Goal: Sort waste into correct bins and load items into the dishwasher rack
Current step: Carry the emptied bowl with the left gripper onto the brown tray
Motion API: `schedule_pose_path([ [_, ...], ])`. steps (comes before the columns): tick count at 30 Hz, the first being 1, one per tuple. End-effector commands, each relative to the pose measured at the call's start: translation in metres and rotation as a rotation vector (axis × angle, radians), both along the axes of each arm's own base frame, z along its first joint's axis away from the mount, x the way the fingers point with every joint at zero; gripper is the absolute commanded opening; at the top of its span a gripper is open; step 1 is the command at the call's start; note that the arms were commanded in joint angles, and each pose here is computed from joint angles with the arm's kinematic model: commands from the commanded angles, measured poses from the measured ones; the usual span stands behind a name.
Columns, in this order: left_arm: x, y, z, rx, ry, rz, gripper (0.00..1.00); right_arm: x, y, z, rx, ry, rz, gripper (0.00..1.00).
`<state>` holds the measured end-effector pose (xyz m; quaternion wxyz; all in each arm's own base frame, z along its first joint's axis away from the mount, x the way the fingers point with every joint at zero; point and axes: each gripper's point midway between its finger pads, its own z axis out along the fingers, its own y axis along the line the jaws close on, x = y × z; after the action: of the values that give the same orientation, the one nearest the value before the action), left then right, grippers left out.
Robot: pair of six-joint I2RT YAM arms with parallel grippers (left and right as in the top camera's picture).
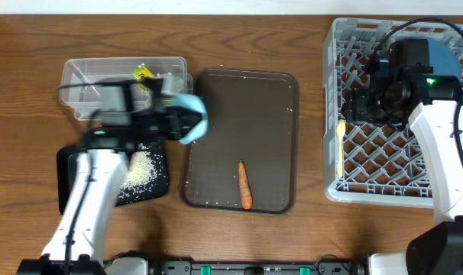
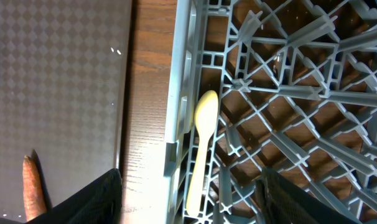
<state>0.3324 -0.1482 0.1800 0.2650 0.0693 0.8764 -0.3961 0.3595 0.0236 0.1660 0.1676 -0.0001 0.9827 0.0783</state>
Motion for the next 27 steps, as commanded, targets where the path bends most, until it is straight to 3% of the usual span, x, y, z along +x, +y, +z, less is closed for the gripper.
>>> schedule_pose_path([
  [1,0.021,-0.008,-0.028,0.256,-0.057,0.108,0.06,0.001,0.0,0.002,0.007,-0.006,-0.001,0.68],
  [5,0.033,-0.051,-0.048,0.345,-0.154,0.051,0.07,0.001,0.0,0.003,0.008,-0.007,-0.003,0.68],
  [10,0.039,-0.101,-0.079,0.331,-0.201,-0.042,0.07,0.001,0.0,0.002,0.008,-0.006,-0.003,0.68],
  [18,0.041,-0.125,-0.115,0.331,-0.199,-0.089,0.07,0.001,0.0,0.002,0.008,-0.006,-0.003,0.68],
  [23,0.042,-0.126,-0.111,0.326,-0.208,-0.087,0.17,0.001,0.0,0.002,0.008,-0.006,-0.003,0.69],
  [27,0.043,-0.118,-0.099,0.322,-0.215,-0.07,0.36,0.001,0.0,0.002,0.008,-0.006,-0.003,0.69],
])
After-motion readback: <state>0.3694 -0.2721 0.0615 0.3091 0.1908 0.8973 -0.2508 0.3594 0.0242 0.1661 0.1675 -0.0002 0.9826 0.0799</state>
